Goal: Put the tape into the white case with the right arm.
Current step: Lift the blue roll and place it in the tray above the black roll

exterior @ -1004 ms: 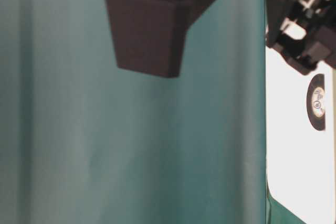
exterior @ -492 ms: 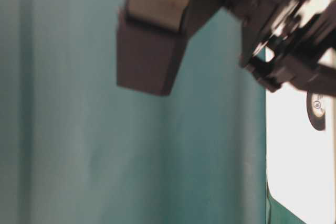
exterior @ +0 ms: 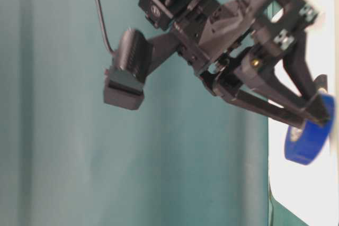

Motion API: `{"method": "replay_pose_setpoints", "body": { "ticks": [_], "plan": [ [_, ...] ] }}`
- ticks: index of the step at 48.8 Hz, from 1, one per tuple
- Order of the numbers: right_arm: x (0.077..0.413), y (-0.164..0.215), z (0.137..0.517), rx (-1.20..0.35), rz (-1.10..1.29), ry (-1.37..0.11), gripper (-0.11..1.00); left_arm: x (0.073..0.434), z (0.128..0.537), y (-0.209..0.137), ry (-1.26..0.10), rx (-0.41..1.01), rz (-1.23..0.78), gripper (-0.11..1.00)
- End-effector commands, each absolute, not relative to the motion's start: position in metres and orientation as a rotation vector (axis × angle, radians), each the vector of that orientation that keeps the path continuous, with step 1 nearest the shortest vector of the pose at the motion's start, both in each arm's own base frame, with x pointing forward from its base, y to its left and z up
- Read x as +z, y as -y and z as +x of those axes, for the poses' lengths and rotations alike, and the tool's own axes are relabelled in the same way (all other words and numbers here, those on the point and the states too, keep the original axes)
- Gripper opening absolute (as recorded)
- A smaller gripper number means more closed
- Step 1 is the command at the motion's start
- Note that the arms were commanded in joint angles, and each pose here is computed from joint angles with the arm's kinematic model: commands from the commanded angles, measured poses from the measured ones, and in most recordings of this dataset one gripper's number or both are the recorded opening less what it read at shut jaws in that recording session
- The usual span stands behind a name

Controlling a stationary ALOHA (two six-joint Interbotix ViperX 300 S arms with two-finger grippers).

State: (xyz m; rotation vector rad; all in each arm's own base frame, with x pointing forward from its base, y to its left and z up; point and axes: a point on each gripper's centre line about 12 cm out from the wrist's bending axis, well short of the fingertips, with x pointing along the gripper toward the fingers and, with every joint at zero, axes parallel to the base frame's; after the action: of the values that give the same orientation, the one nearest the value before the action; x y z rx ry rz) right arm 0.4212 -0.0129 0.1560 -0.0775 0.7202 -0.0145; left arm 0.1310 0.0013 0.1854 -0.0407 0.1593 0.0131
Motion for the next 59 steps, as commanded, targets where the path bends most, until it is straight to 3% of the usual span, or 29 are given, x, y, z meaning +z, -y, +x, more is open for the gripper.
{"method": "replay_pose_setpoints", "body": {
  "ticks": [1,24,46,51,59],
  "plan": [
    [0.175,0.034,0.422,-0.059,-0.077,-0.672,0.02,0.189,0.132,-0.002,-0.152,0.015,-0.041,0.0],
    [0.168,0.123,0.407,-0.238,-0.058,-0.677,0.02,0.189,0.132,-0.002,-0.152,0.015,-0.041,0.0],
    [0.154,0.135,0.409,-0.246,-0.04,-0.666,0.02,0.189,0.132,-0.002,-0.152,0.015,-0.039,0.0],
    [0.154,0.135,0.409,-0.247,-0.04,-0.665,0.19,0.189,0.132,-0.002,-0.152,0.016,-0.041,0.0],
    [0.153,0.135,0.408,-0.247,-0.039,-0.663,0.67,0.189,0.132,-0.002,-0.152,0.015,-0.039,0.0]
  ]
}}
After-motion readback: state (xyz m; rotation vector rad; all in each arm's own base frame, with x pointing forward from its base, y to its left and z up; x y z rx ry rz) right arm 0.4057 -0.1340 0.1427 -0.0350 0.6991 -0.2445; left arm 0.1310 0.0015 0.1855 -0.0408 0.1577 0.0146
